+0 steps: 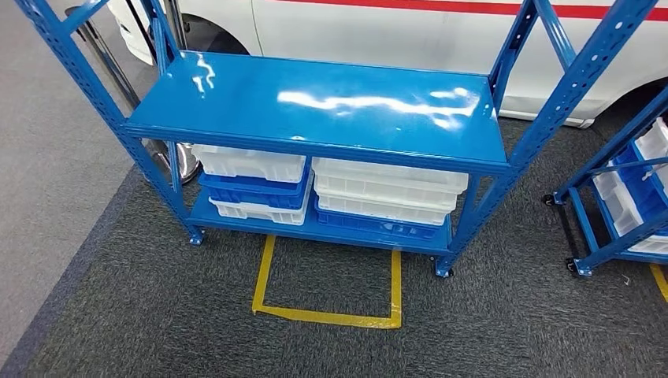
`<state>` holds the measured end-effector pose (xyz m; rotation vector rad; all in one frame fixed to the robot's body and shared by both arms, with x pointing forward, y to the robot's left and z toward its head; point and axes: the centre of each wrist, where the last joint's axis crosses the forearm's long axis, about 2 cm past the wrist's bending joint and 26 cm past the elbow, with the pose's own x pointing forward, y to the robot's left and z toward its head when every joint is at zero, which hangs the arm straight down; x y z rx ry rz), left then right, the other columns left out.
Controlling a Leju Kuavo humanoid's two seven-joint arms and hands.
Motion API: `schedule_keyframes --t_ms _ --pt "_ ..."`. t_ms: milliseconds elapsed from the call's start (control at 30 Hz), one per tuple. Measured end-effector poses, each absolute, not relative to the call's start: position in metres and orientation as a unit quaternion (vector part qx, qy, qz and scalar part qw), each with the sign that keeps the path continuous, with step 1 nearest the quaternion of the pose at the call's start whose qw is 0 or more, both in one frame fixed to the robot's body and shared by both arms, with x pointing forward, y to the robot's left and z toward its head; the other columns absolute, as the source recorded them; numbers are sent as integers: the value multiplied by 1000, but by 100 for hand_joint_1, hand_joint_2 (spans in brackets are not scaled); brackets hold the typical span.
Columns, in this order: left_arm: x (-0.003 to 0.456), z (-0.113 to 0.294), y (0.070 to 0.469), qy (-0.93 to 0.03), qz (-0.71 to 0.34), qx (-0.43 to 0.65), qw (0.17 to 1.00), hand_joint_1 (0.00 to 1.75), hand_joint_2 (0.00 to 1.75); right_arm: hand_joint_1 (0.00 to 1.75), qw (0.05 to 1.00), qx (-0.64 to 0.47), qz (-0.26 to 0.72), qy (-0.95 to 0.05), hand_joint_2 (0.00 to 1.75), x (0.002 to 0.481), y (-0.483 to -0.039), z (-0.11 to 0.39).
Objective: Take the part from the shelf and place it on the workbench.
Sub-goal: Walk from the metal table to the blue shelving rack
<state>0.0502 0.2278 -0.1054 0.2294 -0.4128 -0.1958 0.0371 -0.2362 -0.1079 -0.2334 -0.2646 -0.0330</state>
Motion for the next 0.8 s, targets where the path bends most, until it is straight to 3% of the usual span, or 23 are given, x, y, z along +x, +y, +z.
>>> schedule_keyframes --t_ms 267,400,500,600,633,733,800 --pt "49 -105 227 -203 -98 111 968 0 0 0 985 -118 -11 -127 175 38 -236 -108" --pt "49 -105 227 -205 -99 110 968 0 175 0 984 -123 -11 -125 175 37 -237 -108" --pt "50 -105 227 -209 -102 110 966 0 175 0 984 -127 -11 -126 175 39 -236 -108" --pt "50 -105 228 -215 -105 110 965 0 175 0 983 -132 -12 -126 44 39 -237 -107" --pt "50 -105 228 -216 -106 111 964 0 175 0 983 -133 -12 -126 44 39 -237 -107" --pt "50 -105 228 -217 -106 113 964 0 175 0 983 -135 -10 -127 175 39 -237 -107" --pt "50 -105 227 -217 -107 114 964 0 175 0 983 -134 -9 -128 175 39 -237 -107"
